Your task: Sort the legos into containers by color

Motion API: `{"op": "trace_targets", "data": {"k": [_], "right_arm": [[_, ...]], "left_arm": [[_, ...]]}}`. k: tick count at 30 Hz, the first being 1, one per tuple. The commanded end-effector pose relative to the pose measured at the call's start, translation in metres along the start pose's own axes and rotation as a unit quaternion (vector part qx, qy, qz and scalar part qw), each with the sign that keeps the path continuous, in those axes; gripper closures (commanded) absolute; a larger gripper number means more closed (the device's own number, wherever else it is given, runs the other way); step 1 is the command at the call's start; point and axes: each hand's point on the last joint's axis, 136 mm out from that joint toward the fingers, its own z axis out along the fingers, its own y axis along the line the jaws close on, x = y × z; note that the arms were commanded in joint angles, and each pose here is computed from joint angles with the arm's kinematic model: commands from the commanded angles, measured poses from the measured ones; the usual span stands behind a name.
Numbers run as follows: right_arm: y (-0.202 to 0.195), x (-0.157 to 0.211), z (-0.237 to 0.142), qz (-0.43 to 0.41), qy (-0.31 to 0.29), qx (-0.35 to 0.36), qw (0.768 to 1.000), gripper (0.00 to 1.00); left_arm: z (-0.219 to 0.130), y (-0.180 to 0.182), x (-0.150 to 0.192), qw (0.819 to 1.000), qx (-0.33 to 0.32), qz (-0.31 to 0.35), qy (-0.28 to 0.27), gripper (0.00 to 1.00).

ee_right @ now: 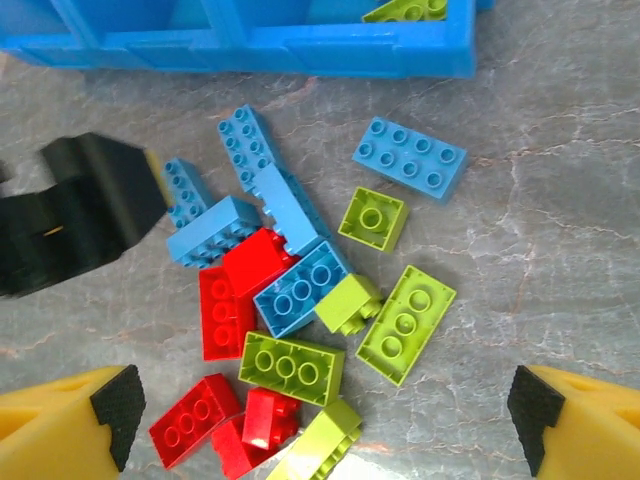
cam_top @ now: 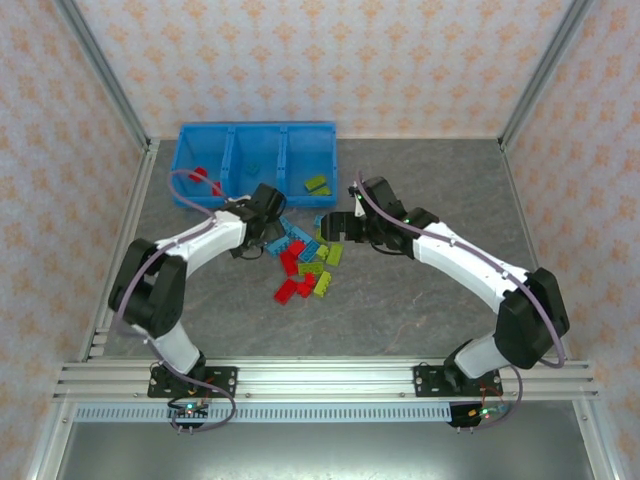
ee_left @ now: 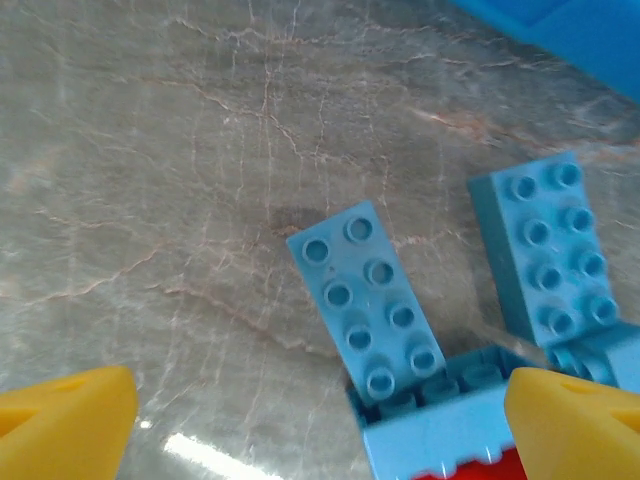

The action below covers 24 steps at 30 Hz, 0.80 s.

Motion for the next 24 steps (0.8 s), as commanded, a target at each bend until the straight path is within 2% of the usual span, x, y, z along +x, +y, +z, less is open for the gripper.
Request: {"op": "trace_targets", "data": {"k": [1, 5, 10, 11, 18, 21, 24], "right_arm": [[0.019, -0.015, -0.014, -0.006, -0.016, -0.032, 0.999, 0.04], [0.018, -0.012, -0.012, -0.012, -0.006, -0.025, 1.0, 0.04], [0.016, -0.008, -0.015, -0.008, 0.0, -0.024, 1.0, 0.04], [0.016, -0.007, -0.017, -0.006, -0.001, -0.025, 1.0, 0.04], [0.012, 0.001, -0.028, -0.003, -0.003, -0.024, 1.0, 0.05], [0.001, 0.007, -0.034, 0.01, -0.01, -0.002, 1.0, 0.05], [0.002, 0.012, -0.046, 0.019, -0.011, -0.012, 1.0, 0.04]], "left_arm": [[0.011, -0.004, -0.011, 0.999, -0.009, -0.047, 0.009, 0.05], [0.029, -0.009, -0.011, 0.998, 0.002, -0.067, 0.019, 0.08], [0.046, 0.001, 0.0, 0.997, -0.026, -0.064, 0.044, 0.13], [0.049, 0.004, 0.004, 0.996, -0.031, -0.068, 0.048, 0.16], [0.05, 0.008, 0.014, 0.994, -0.014, -0.092, 0.054, 0.62], [0.024, 0.003, 0.004, 0.995, 0.005, -0.083, 0.046, 0.69], [-0.018, 0.008, -0.016, 0.996, 0.018, -0.083, 0.006, 0.73]]}}
